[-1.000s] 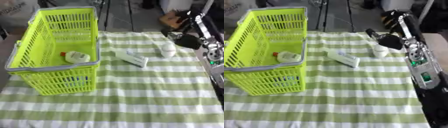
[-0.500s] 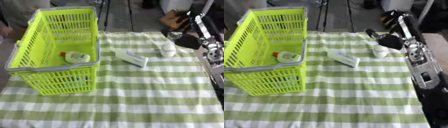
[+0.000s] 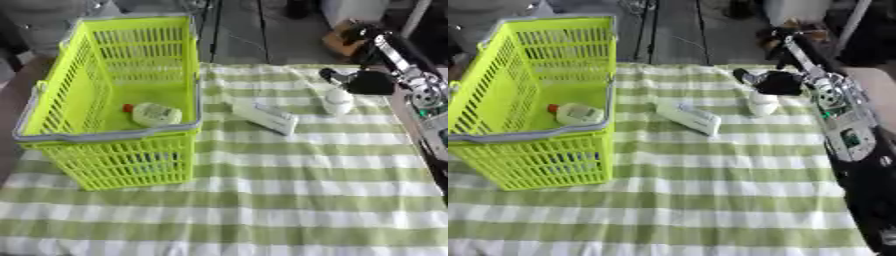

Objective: Pick up objects on the table and place them in the box.

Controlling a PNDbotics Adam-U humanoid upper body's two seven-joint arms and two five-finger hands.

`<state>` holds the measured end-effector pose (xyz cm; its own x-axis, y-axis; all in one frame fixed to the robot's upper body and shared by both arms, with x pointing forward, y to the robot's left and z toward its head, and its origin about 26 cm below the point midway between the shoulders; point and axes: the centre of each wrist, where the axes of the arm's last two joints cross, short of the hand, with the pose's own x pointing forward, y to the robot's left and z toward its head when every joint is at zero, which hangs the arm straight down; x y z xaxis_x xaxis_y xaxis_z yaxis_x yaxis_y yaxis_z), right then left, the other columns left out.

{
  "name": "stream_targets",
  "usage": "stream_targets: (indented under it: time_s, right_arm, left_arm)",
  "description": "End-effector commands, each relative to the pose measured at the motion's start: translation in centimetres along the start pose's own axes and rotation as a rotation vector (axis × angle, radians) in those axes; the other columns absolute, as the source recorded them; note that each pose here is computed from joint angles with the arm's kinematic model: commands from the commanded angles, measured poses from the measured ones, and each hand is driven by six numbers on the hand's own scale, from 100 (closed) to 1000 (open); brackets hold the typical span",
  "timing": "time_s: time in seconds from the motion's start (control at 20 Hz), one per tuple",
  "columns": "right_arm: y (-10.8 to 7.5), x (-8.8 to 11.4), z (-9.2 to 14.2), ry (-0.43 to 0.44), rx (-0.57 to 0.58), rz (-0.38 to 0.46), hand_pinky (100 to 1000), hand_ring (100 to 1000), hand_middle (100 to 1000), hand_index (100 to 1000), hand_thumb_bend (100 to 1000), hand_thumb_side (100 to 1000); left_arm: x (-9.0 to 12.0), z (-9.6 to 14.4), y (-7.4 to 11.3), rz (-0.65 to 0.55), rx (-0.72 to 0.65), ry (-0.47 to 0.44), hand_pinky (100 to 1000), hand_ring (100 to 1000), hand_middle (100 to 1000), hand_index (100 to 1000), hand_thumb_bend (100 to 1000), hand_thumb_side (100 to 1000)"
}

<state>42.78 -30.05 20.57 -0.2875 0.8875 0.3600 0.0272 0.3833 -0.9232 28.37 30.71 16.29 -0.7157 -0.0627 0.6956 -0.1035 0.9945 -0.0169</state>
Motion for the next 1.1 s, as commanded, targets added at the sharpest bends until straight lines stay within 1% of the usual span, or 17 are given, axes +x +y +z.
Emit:
stream_targets:
  time_s: [0.05, 0.15, 0.2, 0.25, 0.3, 0.35, 0.45, 0.5, 0.55, 0.6, 0.65, 0.7, 0.8, 0.95, 1.1]
  right_arm:
    - [-1.8, -1.8, -0.7, 0.06, 0.11, 0.101, 623, 739, 838, 929, 570, 396]
    - [-1.9, -2.5, -1.1, 0.082, 0.149, 0.123, 629, 744, 844, 931, 574, 397]
    - [-2.0, -2.9, -1.3, 0.104, 0.166, 0.137, 651, 775, 866, 937, 582, 395]
    - [-2.1, -3.2, -1.5, 0.121, 0.18, 0.15, 651, 775, 866, 937, 582, 395]
    - [-2.3, -3.8, -1.7, 0.159, 0.193, 0.173, 708, 853, 899, 941, 597, 393]
    - [-2.3, -4.1, -1.9, 0.194, 0.201, 0.198, 708, 853, 899, 941, 597, 393]
    - [-2.2, -4.6, -2.4, 0.23, 0.206, 0.236, 726, 871, 906, 942, 602, 391]
    - [-2.1, -4.8, -2.6, 0.257, 0.213, 0.263, 798, 938, 953, 952, 622, 380]
    - [-1.9, -5.0, -2.9, 0.279, 0.222, 0.291, 798, 938, 953, 952, 622, 380]
    - [-1.7, -5.1, -3.1, 0.295, 0.23, 0.313, 840, 963, 969, 957, 634, 373]
    - [-1.5, -5.3, -3.3, 0.311, 0.238, 0.334, 840, 963, 969, 957, 634, 373]
    - [-1.3, -5.4, -3.5, 0.324, 0.246, 0.35, 871, 980, 984, 961, 639, 369]
    - [-1.0, -5.6, -3.8, 0.345, 0.261, 0.373, 885, 990, 993, 963, 641, 368]
    - [-0.9, -6.0, -4.1, 0.376, 0.258, 0.389, 906, 1000, 997, 964, 641, 368]
    - [-0.8, -6.3, -4.2, 0.406, 0.238, 0.39, 895, 987, 993, 963, 634, 375]
  left_arm:
    - [0.7, -0.4, 0.1, -0.01, -0.017, -0.024, 721, 948, 861, 800, 262, 861]
    - [0.7, -0.3, 0.1, -0.01, -0.019, -0.023, 721, 948, 862, 800, 262, 862]
    - [0.6, -0.3, 0.1, -0.011, -0.02, -0.022, 721, 949, 862, 800, 261, 863]
    - [0.6, -0.3, 0.0, -0.011, -0.021, -0.021, 721, 949, 862, 800, 261, 863]
    - [0.6, -0.3, 0.0, -0.011, -0.023, -0.022, 721, 950, 862, 800, 260, 863]
    - [0.6, -0.3, 0.0, -0.012, -0.025, -0.023, 721, 950, 862, 800, 260, 863]
    - [0.6, -0.3, 0.0, -0.011, -0.027, -0.024, 721, 950, 862, 800, 260, 864]
    - [0.6, -0.3, 0.0, -0.011, -0.03, -0.023, 722, 951, 862, 800, 259, 866]
    - [0.6, -0.4, -0.1, -0.01, -0.032, -0.023, 722, 951, 862, 800, 259, 866]
    - [0.6, -0.4, -0.1, -0.009, -0.035, -0.023, 722, 951, 862, 800, 259, 865]
    - [0.7, -0.4, -0.1, -0.009, -0.037, -0.024, 722, 951, 862, 800, 259, 865]
    - [0.7, -0.4, -0.2, -0.009, -0.04, -0.024, 722, 951, 862, 800, 258, 866]
    - [0.7, -0.4, -0.2, -0.009, -0.044, -0.025, 722, 951, 862, 800, 258, 866]
    - [0.7, -0.5, -0.2, -0.008, -0.05, -0.027, 722, 951, 862, 800, 258, 867]
    - [0.7, -0.6, -0.3, -0.009, -0.053, -0.03, 722, 952, 862, 800, 257, 867]
